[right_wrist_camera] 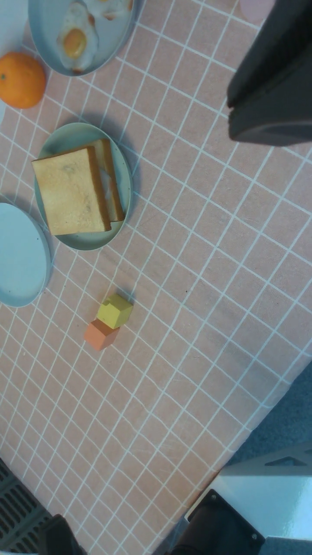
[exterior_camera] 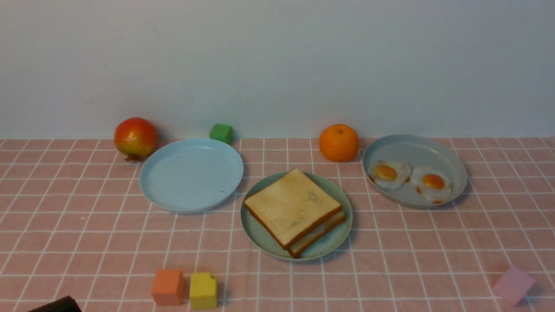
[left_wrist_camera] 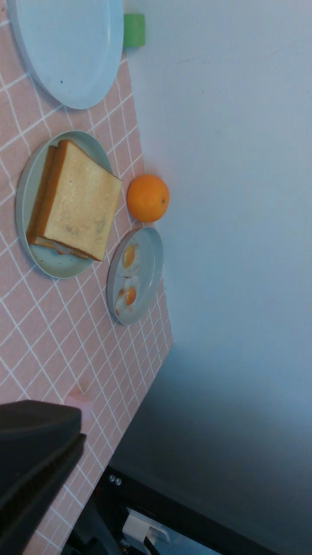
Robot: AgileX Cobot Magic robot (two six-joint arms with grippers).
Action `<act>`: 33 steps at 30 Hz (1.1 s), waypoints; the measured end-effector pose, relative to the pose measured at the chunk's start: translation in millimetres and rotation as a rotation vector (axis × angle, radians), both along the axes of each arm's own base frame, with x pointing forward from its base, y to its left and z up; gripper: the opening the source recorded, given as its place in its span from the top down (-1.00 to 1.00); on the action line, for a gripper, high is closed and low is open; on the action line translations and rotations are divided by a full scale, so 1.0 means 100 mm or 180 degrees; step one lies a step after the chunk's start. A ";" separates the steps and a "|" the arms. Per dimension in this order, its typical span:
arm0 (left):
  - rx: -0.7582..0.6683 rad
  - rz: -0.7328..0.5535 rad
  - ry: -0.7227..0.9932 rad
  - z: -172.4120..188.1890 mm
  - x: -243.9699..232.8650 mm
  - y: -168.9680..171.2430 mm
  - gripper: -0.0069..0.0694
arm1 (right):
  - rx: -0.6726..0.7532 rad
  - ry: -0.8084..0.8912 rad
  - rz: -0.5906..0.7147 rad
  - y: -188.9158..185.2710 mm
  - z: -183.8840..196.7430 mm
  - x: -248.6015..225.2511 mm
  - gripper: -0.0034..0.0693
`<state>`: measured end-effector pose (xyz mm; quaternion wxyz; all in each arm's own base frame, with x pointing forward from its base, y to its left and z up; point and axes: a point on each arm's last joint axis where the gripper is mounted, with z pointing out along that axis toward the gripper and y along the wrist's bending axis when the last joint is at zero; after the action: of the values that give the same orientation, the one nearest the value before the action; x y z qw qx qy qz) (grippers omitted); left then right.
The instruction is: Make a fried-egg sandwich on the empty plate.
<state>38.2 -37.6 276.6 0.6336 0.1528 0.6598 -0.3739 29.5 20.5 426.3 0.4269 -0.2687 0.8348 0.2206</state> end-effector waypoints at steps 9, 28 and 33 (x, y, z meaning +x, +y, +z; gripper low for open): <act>0.0121 -0.0030 0.0139 -0.06 0.00 -0.01 0.79 | 0.0008 0.0010 -0.0045 0.00 0.00 0.00 0.68; 0.0123 -0.0031 0.0141 -0.06 0.00 -0.01 0.79 | -0.0028 -0.0732 -0.1897 -0.16 -0.94 0.04 0.92; 0.0126 -0.0032 0.0144 -0.06 0.00 -0.01 0.79 | 0.0151 -0.0864 -0.2235 -0.16 -1.96 0.19 0.92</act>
<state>37.9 -38.5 270.4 0.6135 0.1601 0.6805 -0.3673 48.3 4.3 230.6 0.5894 0.0170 0.8066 0.0425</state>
